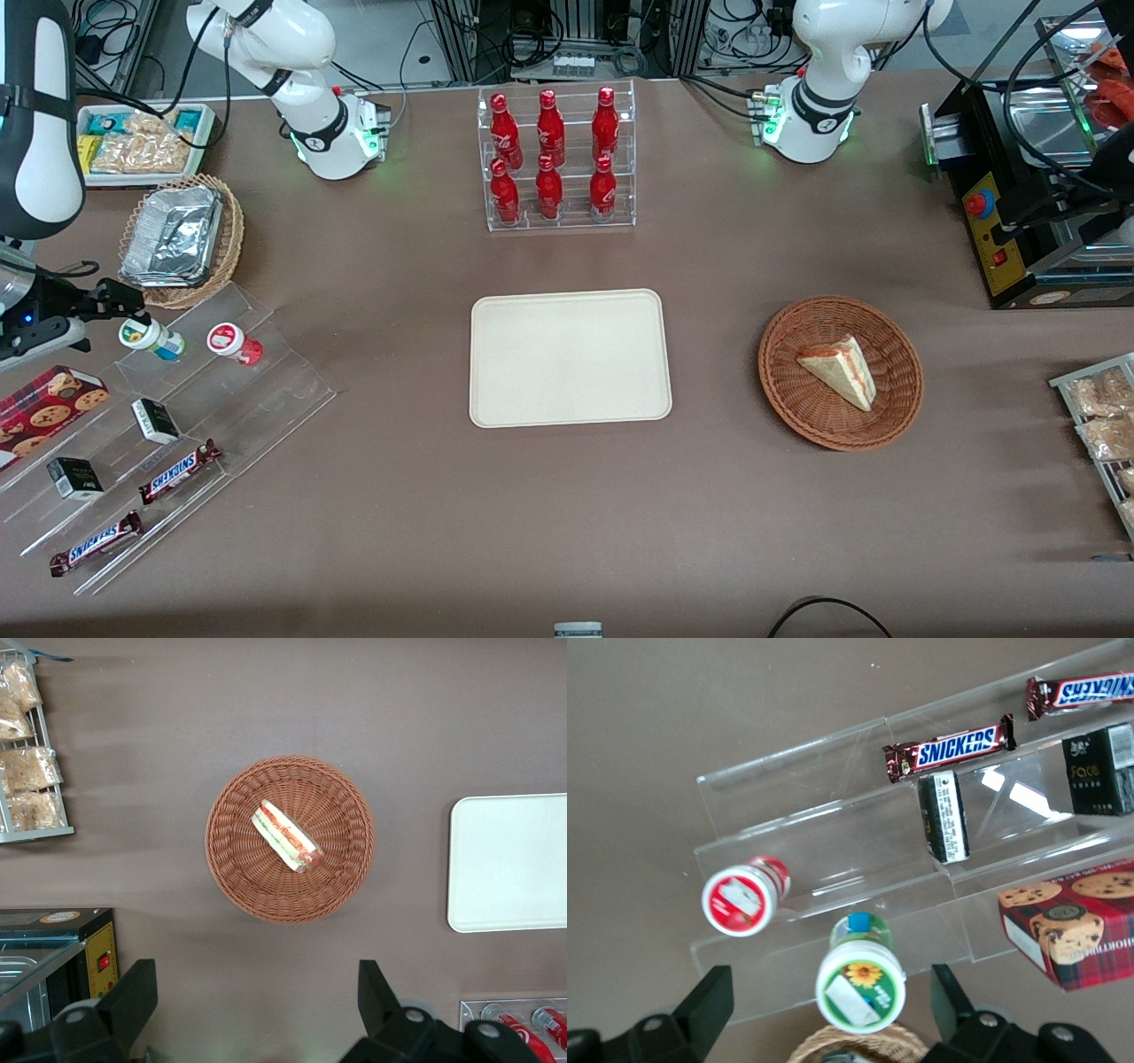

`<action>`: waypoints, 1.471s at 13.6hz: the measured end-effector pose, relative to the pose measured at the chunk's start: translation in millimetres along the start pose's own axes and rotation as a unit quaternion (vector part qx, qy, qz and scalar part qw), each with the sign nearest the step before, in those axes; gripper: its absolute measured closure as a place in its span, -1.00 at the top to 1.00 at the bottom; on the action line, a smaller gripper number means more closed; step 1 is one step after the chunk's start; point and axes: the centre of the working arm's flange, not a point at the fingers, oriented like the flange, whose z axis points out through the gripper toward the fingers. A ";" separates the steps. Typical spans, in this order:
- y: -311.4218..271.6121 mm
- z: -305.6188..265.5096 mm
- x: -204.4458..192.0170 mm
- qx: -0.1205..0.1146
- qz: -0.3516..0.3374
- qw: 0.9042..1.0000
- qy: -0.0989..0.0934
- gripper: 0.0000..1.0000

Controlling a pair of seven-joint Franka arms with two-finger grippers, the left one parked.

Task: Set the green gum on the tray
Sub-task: 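Move the right gripper down toward the green-lidded gum jar on the stand, then close the right gripper around the green-lidded gum jar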

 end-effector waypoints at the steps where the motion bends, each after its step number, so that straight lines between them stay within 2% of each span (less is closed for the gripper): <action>1: 2.1 9.1 -6.8 -0.003 -0.011 1.000 0.003 0.98; 5: 1.9 29.8 -26.5 -0.005 -0.036 0.999 0.007 0.98; 7: 3.2 34.2 -31.8 -0.009 -0.030 0.999 0.016 0.98; 11: 0.5 49.7 -36.5 -0.019 -0.028 0.999 0.025 0.98; 17: -0.4 54.7 -37.7 -0.023 -0.028 0.999 0.028 0.88; 18: -0.4 54.8 -37.6 -0.023 -0.028 0.999 0.028 0.75; 20: -0.3 54.3 -37.1 -0.025 -0.028 0.999 0.030 0.31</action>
